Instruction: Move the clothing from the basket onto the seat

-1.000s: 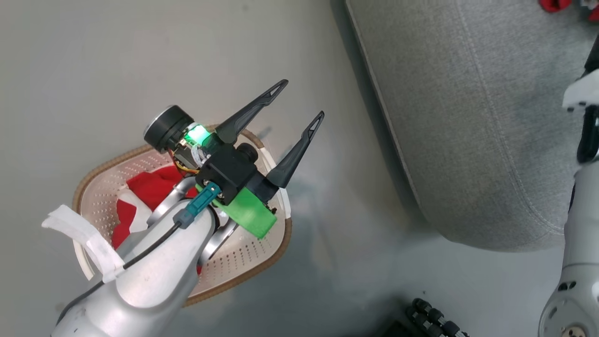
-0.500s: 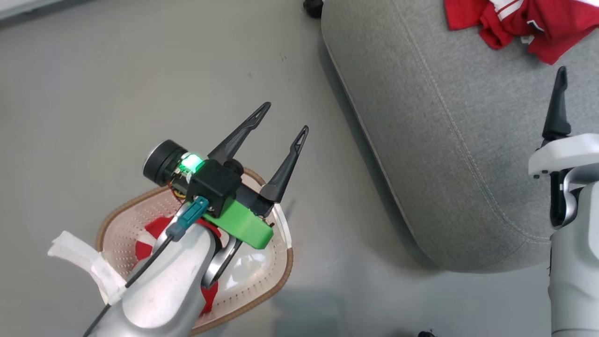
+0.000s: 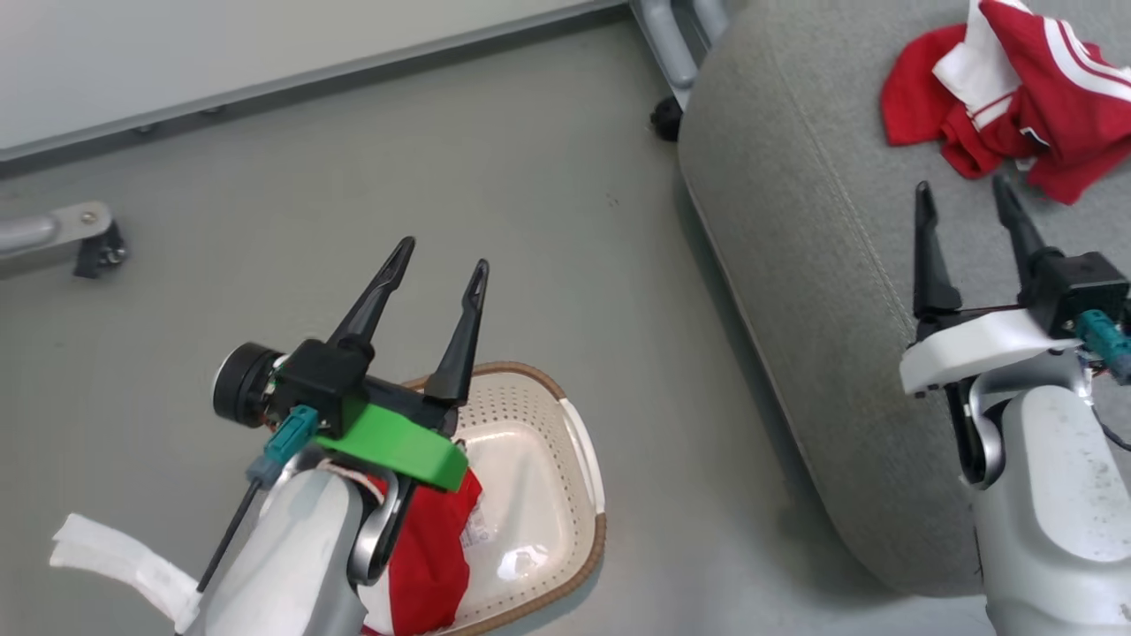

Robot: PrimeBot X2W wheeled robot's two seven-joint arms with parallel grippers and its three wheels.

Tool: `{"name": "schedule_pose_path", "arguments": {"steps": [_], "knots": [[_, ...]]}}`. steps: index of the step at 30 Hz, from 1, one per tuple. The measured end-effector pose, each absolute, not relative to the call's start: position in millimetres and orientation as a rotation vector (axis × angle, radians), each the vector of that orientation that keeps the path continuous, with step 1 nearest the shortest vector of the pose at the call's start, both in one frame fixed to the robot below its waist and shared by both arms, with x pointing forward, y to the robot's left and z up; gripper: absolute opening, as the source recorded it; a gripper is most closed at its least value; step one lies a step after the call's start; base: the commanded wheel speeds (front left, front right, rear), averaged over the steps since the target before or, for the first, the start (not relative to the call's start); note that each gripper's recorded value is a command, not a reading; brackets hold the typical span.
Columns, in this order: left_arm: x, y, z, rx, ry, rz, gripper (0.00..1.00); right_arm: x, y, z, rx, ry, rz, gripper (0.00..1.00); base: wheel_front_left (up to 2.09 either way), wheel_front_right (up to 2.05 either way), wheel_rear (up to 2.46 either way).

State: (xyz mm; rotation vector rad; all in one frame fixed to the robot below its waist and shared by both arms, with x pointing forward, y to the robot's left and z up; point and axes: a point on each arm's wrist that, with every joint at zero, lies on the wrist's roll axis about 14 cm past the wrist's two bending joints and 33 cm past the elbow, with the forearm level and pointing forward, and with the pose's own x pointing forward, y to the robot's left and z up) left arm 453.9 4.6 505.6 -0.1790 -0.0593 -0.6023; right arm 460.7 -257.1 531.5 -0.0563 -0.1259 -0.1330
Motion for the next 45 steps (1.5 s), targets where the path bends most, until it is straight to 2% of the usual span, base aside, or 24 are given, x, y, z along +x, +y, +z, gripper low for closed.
{"name": "schedule_pose_path", "arguments": {"steps": [12,23,34,45], "knots": [[434,102,513,-0.150,-0.077,-0.309,1.00,462,-169,539,0.041,-0.154,0.101,1.00,0.00,0.00,0.00],[395,175,526,-0.141,-0.123,-0.081,1.00,439,-129,553,0.096,-0.191,0.206,1.00,0.00,0.00,0.00],[362,193,534,-0.122,-0.154,-0.019,1.00,406,-118,556,0.107,-0.203,0.241,1.00,0.00,0.00,0.00],[353,201,534,-0.123,-0.160,0.010,1.00,385,-113,544,0.148,-0.174,0.256,1.00,0.00,0.00,0.00]]}}
